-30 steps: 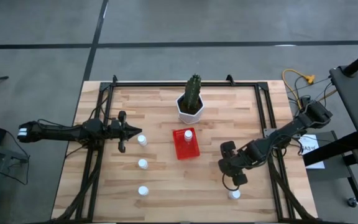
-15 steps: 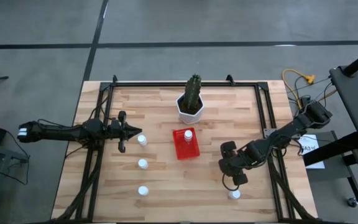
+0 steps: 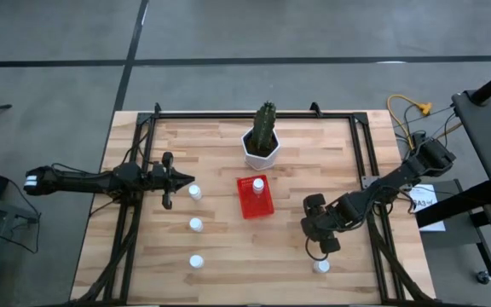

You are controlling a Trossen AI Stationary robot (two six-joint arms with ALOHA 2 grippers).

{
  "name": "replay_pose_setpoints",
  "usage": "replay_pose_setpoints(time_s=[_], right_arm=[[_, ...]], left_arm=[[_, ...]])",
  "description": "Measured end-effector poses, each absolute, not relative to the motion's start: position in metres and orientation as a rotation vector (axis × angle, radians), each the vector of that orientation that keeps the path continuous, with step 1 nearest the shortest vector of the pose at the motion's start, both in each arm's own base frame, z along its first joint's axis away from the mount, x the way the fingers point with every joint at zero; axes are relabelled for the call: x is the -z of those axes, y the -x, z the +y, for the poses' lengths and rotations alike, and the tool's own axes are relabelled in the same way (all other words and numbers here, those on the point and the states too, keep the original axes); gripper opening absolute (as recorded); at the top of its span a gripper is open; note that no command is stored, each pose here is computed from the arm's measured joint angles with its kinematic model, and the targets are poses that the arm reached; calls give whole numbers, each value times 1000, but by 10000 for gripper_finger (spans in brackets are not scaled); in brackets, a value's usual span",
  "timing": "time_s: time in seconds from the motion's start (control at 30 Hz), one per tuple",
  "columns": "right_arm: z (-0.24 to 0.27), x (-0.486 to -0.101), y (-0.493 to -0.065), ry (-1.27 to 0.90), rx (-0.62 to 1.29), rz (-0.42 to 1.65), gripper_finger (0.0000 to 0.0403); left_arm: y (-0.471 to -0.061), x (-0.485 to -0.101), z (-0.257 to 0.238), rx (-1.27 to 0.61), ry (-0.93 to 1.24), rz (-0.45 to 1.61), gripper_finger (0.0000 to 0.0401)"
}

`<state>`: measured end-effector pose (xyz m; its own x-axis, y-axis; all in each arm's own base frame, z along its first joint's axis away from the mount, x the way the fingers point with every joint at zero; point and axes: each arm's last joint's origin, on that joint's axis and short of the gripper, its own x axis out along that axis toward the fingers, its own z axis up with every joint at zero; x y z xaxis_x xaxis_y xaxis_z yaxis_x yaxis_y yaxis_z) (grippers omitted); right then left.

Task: Pick and place pill bottles into a basket
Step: Put the white pill bottle into the red bin

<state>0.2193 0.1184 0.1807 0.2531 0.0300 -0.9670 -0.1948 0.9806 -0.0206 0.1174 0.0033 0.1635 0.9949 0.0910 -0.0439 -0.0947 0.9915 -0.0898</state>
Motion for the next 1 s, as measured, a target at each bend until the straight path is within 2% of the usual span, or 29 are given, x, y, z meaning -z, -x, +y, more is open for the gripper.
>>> replay_pose_setpoints(time_s=[0.37,0.63,1.0], right_arm=[[119,-181,-219,136,-167,1319,187],[119,-181,-219,135,-176,1320,146],[115,-182,-221,170,-184,1313,146]], left_arm=[[-117,-163,3,-93,92,40,1],[-117,-163,3,-93,92,40,1],[-117,-163,3,-93,92,40,1]])
